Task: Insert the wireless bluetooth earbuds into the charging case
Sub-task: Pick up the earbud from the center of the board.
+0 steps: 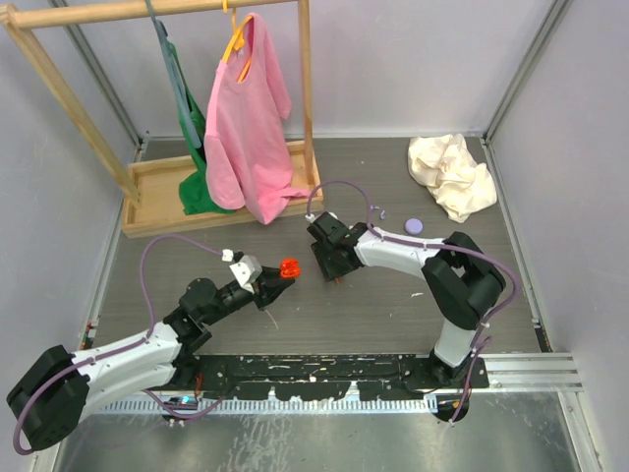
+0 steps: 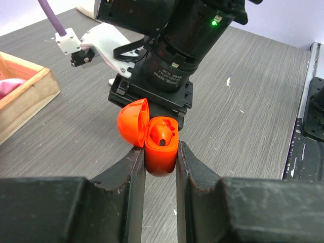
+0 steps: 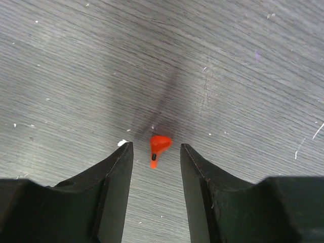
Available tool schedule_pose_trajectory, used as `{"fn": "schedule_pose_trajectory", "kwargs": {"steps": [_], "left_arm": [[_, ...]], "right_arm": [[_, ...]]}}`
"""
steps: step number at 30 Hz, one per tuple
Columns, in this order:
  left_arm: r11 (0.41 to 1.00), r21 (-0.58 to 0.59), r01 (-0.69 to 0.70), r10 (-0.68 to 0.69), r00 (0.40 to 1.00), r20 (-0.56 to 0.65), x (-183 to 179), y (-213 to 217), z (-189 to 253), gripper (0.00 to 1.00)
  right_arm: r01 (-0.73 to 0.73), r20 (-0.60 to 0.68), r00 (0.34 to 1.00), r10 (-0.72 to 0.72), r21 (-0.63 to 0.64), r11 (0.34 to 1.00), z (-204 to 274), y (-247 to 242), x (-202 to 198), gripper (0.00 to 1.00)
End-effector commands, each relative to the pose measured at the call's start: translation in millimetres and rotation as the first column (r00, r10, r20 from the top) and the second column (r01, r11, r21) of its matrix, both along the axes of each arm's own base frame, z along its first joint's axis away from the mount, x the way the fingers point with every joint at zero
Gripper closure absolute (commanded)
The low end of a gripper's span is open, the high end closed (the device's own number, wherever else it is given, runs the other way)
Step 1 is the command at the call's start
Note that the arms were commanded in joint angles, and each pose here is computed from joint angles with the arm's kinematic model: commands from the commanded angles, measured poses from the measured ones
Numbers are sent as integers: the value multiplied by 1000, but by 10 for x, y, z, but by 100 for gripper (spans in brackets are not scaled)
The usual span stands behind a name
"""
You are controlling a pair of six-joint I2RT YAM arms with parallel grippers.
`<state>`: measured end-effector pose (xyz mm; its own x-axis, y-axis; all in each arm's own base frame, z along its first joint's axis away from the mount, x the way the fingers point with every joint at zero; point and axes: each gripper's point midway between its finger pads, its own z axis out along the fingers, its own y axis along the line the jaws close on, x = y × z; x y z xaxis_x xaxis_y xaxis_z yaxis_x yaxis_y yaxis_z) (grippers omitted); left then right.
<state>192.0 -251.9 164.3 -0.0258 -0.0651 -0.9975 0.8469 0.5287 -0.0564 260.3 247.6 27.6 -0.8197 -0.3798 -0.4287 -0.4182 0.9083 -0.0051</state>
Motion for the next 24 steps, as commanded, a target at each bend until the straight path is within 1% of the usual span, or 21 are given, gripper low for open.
{"fn": "schedule_pose_trajectory", "kwargs": {"steps": [1, 9, 13, 17, 22, 24], "left_arm": [[997, -72, 1, 5, 996, 86, 41, -30, 372, 100], [997, -72, 6, 0, 996, 87, 33, -33, 376, 100], [997, -72, 6, 1, 996, 87, 34, -32, 377, 100], [997, -71, 7, -1, 996, 86, 30, -33, 374, 100], [998, -69, 7, -2, 996, 85, 32, -34, 368, 100], [998, -69, 6, -1, 996, 86, 32, -33, 369, 100]], "right_arm": [[37, 14, 999, -37, 31, 999, 94, 91, 124, 53], [40, -29, 999, -39, 34, 999, -31, 53, 118, 59], [43, -58, 997, -40, 43, 998, -88, 35, 101, 64], [37, -75, 997, -34, 50, 998, -96, 34, 68, 66], [33, -69, 997, -30, 49, 998, -78, 17, 62, 72], [30, -48, 998, -27, 69, 997, -5, 34, 78, 72]]}}
